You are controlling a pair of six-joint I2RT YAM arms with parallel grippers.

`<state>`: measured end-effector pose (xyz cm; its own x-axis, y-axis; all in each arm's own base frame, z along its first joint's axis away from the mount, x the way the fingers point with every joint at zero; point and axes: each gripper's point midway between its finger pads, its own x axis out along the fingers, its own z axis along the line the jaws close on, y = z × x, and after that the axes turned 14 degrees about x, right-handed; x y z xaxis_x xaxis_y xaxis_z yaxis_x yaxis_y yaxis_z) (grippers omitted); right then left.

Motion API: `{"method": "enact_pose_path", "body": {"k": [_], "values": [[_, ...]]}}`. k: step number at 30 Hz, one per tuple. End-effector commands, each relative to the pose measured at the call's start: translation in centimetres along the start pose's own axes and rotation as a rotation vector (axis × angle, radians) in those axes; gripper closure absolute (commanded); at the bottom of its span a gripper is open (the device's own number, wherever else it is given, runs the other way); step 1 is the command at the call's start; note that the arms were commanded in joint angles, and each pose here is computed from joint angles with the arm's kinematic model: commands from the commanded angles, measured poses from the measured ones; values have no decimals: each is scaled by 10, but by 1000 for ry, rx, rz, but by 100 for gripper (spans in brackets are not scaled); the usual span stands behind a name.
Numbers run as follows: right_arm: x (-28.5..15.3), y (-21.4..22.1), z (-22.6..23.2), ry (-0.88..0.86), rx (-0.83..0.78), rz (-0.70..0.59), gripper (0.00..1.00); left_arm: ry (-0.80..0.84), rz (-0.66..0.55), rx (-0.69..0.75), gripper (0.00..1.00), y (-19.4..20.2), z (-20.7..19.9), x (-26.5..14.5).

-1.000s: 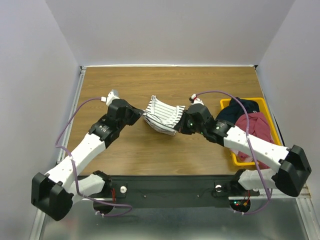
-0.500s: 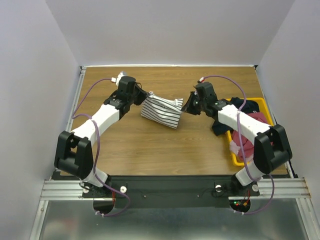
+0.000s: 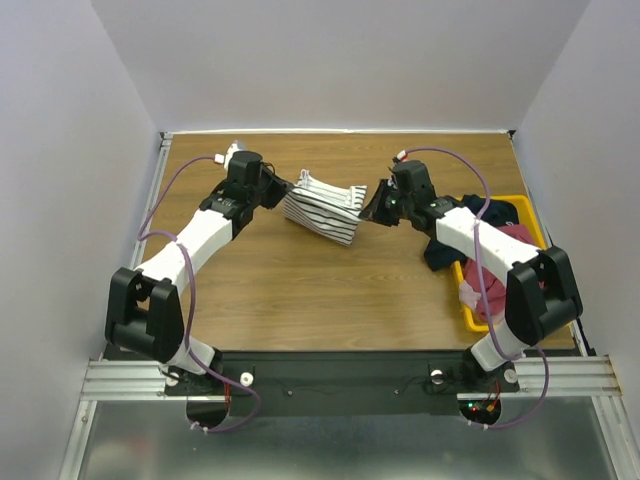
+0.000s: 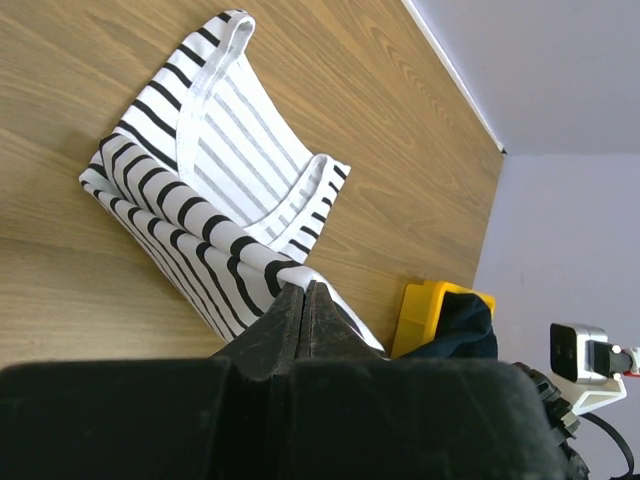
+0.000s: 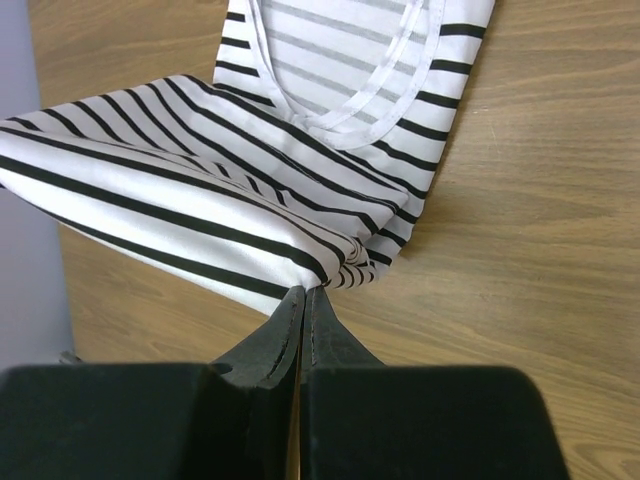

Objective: Fold and stack the tank tops
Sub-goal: Fold the tank top

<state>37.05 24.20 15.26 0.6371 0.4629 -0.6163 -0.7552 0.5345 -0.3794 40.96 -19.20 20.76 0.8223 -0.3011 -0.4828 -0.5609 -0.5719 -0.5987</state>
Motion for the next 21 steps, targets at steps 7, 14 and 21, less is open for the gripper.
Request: {"method": "enact_pose_path", "body": {"k": [7, 14, 21], "values": [[-1, -11, 26, -72, -34, -16, 100, 38, -92, 17, 100, -41, -21, -14], [-29, 50, 38, -109, -66, 27, 100, 34, -99, -8, 100, -20, 2, -55], [-57, 113, 58, -152, -91, 52, 100, -17, -119, -35, 100, 5, 39, -95]]}}
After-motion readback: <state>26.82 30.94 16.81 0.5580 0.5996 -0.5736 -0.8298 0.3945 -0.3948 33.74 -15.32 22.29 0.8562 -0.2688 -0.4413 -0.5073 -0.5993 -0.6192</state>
